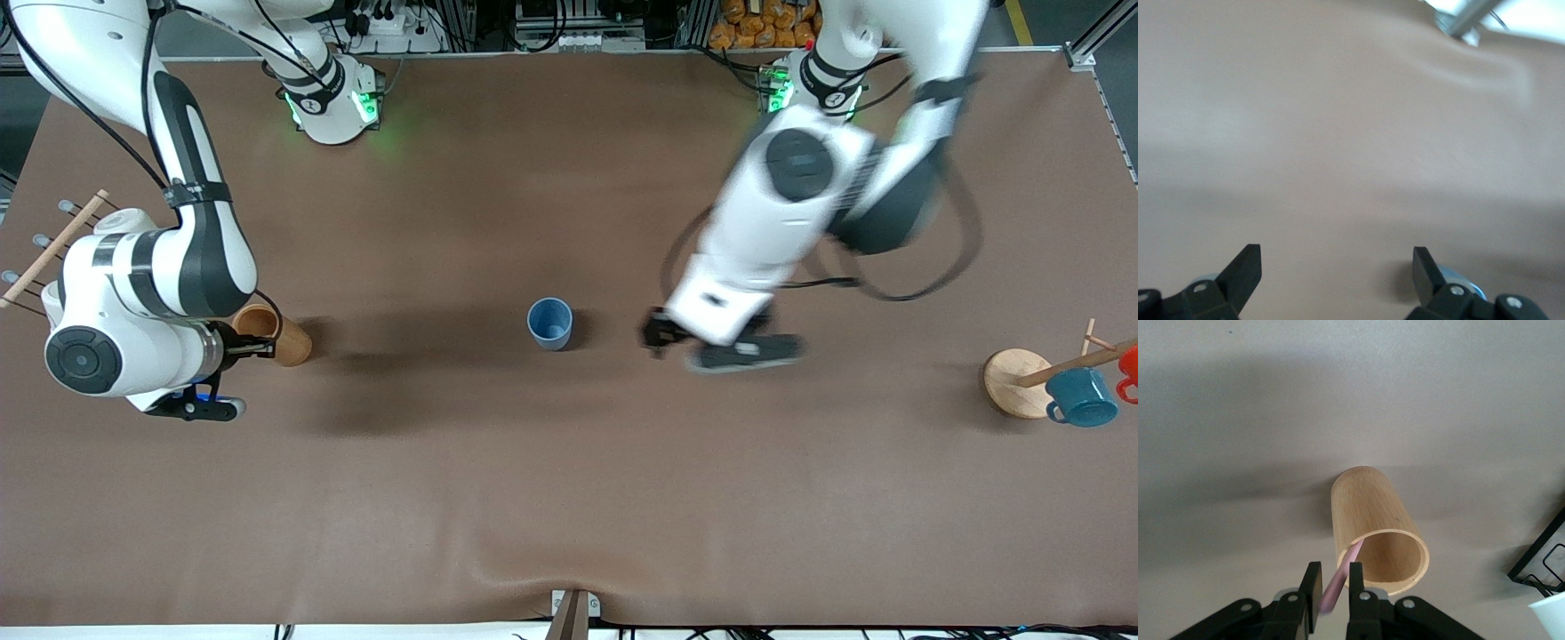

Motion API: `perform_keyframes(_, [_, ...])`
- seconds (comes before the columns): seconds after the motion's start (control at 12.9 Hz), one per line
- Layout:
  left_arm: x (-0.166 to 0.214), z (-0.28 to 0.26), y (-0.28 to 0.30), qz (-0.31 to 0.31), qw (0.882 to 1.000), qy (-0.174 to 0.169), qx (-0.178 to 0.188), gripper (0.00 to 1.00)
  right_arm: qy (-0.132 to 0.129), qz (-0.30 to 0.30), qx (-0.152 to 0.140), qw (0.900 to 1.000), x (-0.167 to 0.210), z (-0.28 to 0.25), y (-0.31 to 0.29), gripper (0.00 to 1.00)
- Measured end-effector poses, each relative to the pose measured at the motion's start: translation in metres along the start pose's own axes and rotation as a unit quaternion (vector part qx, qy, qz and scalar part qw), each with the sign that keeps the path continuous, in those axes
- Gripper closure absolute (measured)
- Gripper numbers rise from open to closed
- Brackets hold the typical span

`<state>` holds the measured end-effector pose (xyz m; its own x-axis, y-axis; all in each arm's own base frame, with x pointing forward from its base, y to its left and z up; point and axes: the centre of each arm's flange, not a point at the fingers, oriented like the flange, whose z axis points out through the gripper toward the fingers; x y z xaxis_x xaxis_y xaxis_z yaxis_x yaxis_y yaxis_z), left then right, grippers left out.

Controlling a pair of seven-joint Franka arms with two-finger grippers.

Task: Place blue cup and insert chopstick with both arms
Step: 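Set the blue cup down, open the left gripper and withdraw it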

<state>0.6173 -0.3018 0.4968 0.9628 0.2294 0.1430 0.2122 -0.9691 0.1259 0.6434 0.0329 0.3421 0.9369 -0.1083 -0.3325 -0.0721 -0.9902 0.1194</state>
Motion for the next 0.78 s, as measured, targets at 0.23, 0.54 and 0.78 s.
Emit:
perform_keyframes(0.23, [0.026, -0.042, -0.067, -0.015, 0.999, -0.016, 0.028, 0.0, -0.001, 0.0, 0.0, 1.0, 0.0, 0.0, -0.001, 0.81])
perform_keyframes(0.54, [0.042, -0.093, -0.145, 0.05, 0.997, -0.04, 0.048, 0.0, -0.002, 0.0, 0.0, 1.0, -0.002, -0.002, -0.002, 0.89])
perform_keyframes(0.78, [0.04, -0.138, -0.204, 0.115, 0.99, -0.059, 0.062, 0.0, 0.002, 0.001, 0.001, 1.0, -0.002, -0.006, -0.001, 0.89])
